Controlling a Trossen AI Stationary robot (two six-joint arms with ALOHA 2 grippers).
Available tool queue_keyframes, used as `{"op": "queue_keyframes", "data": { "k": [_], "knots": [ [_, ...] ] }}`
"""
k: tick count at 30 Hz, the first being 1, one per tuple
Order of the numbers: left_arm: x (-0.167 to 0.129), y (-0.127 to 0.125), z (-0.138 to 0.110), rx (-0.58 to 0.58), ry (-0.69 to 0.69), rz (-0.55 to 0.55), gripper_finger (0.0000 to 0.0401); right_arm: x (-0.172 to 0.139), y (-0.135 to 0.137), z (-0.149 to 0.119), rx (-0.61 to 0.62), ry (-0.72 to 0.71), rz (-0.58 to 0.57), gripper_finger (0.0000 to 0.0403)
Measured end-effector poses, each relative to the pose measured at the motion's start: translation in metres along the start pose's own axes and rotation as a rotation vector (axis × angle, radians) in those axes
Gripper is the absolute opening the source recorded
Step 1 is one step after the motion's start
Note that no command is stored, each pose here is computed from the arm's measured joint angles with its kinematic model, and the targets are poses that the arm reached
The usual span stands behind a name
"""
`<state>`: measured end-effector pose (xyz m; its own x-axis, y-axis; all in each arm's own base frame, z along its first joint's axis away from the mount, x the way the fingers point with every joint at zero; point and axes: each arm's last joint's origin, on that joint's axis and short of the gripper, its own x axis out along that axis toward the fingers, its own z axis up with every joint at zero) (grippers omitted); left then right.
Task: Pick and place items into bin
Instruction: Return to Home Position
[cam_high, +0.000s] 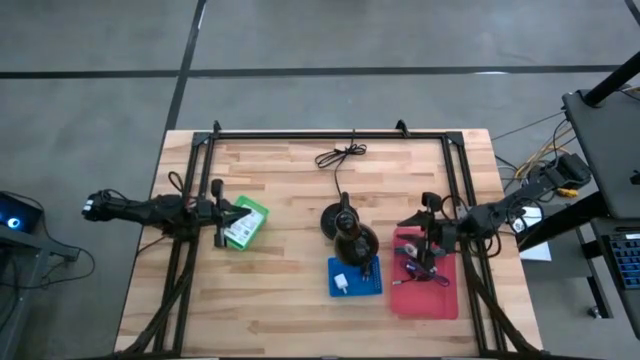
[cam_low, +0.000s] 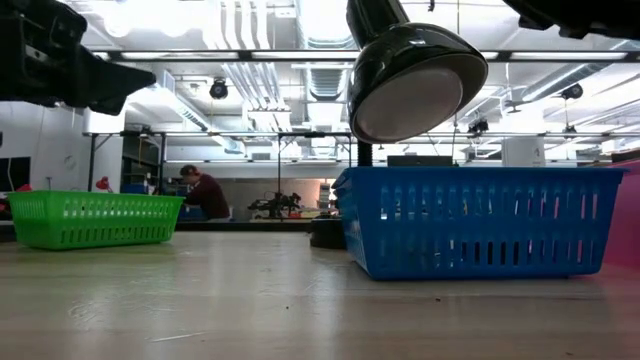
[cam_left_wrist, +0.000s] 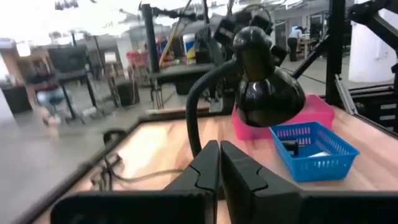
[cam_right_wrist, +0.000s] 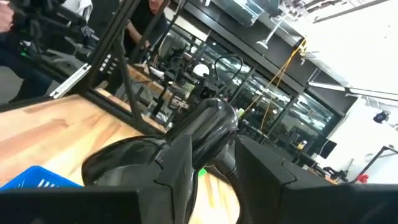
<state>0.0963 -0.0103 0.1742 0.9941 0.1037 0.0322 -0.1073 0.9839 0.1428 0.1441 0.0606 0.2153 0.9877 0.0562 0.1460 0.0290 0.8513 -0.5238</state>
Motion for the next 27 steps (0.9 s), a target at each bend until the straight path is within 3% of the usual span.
{"op": "queue_keyframes", "data": {
  "k": [5,14,27],
  "knots": [
    [0.000,-0.001,-0.002,-0.068,0.017,-0.017,0.0000,0.001,-0.004,-0.001,0.026,0.002,-0.026,0.0111],
    [0.000,-0.001,-0.003,-0.027,0.023,-0.023,0.0000,0.005,-0.015,-0.004,0.175,-0.061,-0.012,0.0111],
    [0.001,0.000,-0.003,-0.032,0.031,0.027,0.0000,0.006,-0.011,-0.015,0.334,0.048,0.026,0.0110]
  ]
}}
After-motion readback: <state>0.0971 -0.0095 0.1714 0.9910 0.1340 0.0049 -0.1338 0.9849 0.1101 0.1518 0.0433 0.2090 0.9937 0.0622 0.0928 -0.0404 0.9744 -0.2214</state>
